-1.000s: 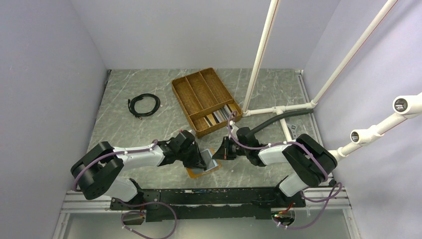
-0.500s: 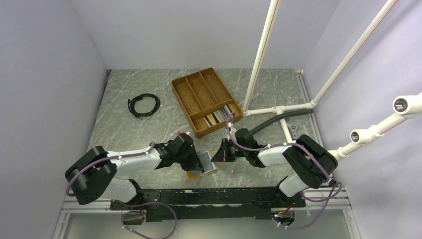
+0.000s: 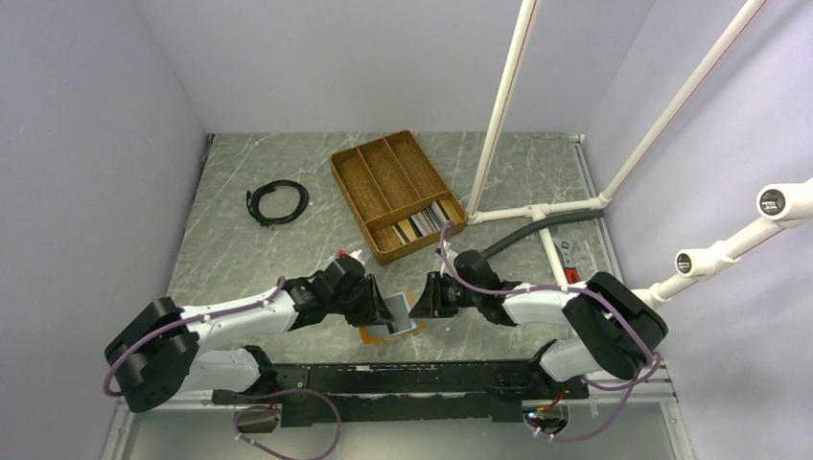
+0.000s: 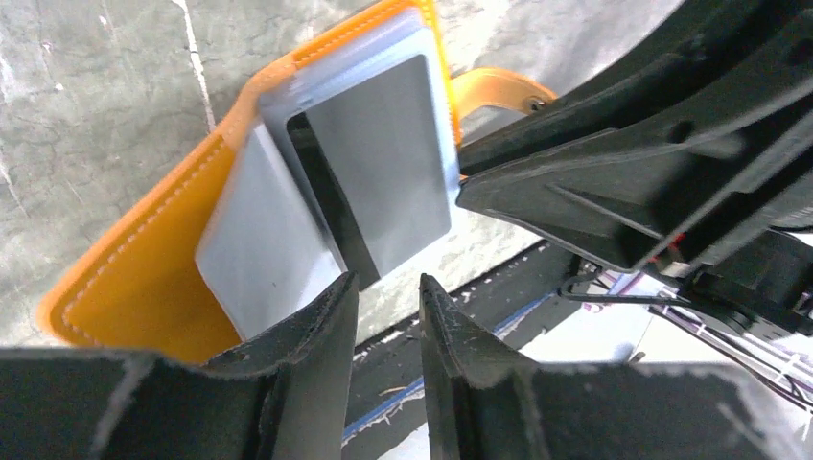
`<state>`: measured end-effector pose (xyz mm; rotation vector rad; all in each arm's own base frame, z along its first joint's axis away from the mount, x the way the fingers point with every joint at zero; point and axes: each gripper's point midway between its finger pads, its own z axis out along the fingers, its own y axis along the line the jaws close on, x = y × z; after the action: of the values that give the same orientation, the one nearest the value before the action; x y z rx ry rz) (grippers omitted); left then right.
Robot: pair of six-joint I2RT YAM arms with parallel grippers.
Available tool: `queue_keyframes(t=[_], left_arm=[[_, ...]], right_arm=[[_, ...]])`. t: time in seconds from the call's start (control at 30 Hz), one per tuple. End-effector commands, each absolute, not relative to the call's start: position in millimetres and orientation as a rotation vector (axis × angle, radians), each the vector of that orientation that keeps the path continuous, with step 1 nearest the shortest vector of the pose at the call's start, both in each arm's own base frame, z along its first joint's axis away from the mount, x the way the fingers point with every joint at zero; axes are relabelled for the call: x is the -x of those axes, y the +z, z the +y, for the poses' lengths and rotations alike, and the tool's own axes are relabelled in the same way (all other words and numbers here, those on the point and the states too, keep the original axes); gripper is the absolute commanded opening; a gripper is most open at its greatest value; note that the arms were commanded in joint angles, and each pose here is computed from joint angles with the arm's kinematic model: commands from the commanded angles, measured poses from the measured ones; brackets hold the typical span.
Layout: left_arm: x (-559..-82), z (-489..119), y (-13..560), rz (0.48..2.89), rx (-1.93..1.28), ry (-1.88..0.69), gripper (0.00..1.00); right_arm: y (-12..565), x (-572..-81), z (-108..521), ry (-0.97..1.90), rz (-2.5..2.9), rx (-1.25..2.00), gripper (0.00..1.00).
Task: Put the credit cards into the card holder
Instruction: Insert the credit card into the card holder.
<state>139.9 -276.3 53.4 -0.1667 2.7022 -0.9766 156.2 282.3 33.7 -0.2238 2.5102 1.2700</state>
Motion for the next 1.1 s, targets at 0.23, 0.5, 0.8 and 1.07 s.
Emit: queue_keyframes(t=[0.23, 0.5, 0.8, 1.07], left_arm=[[-143, -273, 44, 2.739, 0.170, -0.896, 0.16], [-148, -288, 42, 2.720, 0.132, -0.968, 0.09], [-159, -300, 64, 2.642, 0.084, -0.993, 0.03], [-147, -283, 46, 2.695, 0.128, -0.942, 0.03]], right_arm=[[42, -151, 282, 1.289, 2.497, 0.263, 0.27], [40, -149, 287, 1.317, 2.497, 0.264, 0.12], [40, -140, 297, 1.337, 2.510, 0.285, 0.00], [66, -170, 266, 0.867, 2.480, 0.395, 0.37]])
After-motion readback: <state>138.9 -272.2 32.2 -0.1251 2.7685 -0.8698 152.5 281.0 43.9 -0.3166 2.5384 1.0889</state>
